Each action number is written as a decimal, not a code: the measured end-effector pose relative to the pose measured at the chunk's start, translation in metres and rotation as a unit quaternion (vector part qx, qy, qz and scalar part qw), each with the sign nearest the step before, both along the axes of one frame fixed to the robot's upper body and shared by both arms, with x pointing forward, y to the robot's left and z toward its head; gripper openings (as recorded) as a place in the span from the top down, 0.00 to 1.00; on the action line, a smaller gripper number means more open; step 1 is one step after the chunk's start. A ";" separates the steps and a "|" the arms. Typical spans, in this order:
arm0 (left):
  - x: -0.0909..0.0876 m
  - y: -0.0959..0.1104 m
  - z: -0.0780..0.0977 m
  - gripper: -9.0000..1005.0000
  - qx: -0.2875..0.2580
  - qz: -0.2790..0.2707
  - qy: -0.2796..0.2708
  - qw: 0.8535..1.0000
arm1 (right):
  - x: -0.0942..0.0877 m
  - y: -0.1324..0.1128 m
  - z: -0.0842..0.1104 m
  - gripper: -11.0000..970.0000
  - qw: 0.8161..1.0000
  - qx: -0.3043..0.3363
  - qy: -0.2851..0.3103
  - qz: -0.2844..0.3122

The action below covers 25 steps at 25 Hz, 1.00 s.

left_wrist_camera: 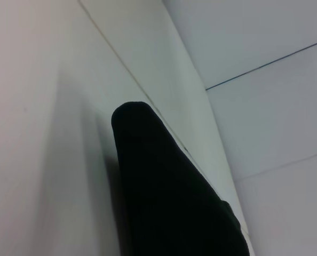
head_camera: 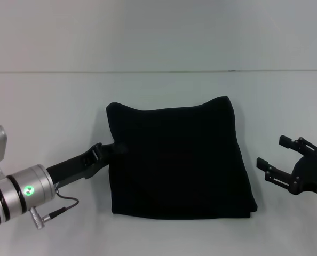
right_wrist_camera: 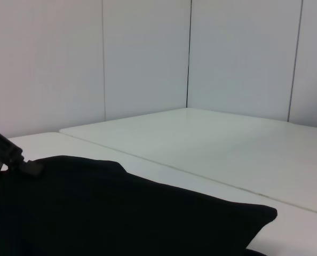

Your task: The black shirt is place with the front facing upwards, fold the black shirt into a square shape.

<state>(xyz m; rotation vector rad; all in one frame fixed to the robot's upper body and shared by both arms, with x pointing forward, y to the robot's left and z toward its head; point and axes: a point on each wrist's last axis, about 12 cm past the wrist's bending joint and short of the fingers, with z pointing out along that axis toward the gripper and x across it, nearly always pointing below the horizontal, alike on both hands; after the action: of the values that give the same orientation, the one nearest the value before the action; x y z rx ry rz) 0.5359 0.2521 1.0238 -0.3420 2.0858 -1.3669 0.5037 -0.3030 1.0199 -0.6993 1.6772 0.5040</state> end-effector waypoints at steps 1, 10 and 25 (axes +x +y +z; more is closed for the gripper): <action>-0.001 0.000 0.000 0.91 -0.001 -0.001 -0.002 1.000 | 0.000 0.000 0.000 0.12 1.000 0.000 0.000 0.000; -0.003 -0.001 0.003 0.88 0.005 -0.021 -0.025 0.999 | 0.000 0.002 -0.001 0.12 1.000 0.009 0.000 -0.005; -0.012 0.030 0.016 0.64 0.172 -0.110 -0.261 0.944 | 0.001 0.003 0.003 0.12 0.999 0.030 -0.012 -0.018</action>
<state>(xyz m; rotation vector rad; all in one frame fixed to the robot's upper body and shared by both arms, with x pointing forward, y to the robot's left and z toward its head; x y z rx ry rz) 0.5236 0.2826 1.0397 0.3748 1.8879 -1.0325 0.5046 -0.3004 1.0225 -0.6279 1.6422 0.5162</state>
